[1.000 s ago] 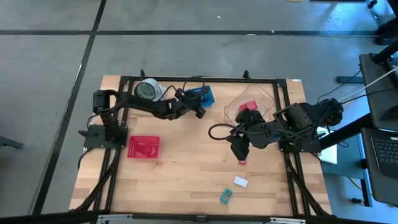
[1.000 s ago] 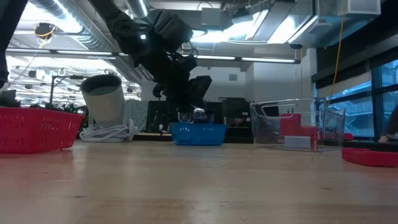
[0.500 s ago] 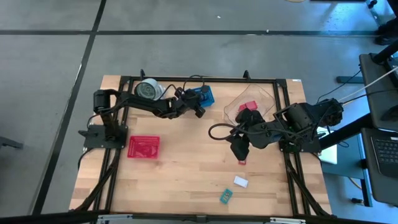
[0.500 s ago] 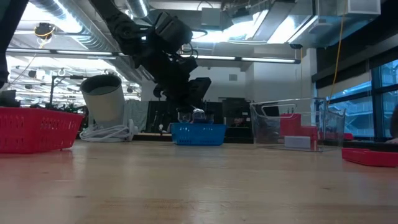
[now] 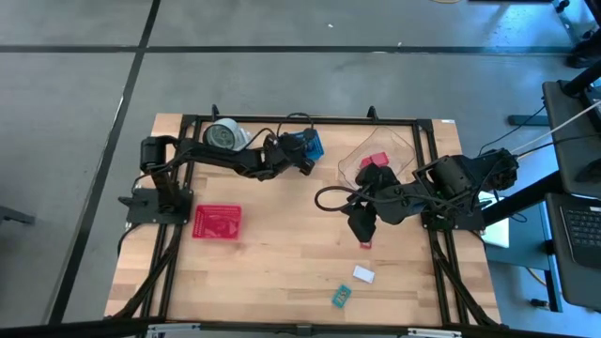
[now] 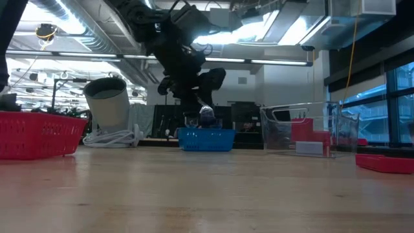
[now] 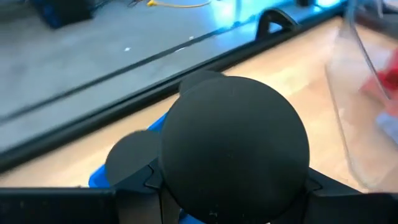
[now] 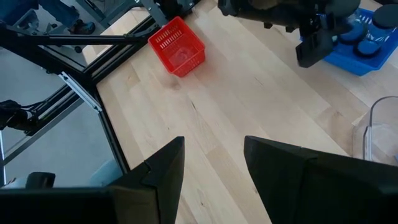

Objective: Pick & Place Office items
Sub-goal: Put the bottom-left black hourglass into the blue basket

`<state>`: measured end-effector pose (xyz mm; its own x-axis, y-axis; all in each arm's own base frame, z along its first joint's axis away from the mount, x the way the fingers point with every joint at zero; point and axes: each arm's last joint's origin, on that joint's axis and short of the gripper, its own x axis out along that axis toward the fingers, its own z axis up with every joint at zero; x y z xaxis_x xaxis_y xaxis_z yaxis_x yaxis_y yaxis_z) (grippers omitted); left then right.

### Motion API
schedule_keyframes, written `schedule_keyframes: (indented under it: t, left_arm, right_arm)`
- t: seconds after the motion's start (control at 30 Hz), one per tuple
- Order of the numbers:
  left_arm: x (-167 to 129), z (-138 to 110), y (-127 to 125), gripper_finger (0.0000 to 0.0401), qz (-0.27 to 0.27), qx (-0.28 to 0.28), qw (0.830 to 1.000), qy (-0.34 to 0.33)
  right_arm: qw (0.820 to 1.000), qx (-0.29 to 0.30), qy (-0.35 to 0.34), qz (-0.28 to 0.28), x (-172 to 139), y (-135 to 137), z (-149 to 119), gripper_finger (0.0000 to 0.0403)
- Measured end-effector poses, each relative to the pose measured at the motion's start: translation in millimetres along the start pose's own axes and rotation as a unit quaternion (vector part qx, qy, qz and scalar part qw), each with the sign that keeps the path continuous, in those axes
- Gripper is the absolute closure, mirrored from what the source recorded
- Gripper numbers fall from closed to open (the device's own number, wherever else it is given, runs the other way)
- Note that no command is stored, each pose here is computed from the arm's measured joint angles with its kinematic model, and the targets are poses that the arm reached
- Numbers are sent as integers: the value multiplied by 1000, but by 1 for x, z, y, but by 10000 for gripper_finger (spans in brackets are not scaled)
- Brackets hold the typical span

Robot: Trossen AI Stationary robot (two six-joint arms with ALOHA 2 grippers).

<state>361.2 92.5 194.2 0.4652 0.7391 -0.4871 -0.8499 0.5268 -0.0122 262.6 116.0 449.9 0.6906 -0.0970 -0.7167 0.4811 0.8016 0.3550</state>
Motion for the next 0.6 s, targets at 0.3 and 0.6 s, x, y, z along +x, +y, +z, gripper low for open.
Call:
schedule_keyframes:
  t: [0.3,0.6]
  left_arm:
    - [-1,-10,-9,235,1,-100,995,3]
    - [8,-20,-10,235,34,-136,990,-9]
  right_arm:
    - [1000,0,-1,0,0,0,0,233]
    - [1000,1,-1,1,0,0,0,233]
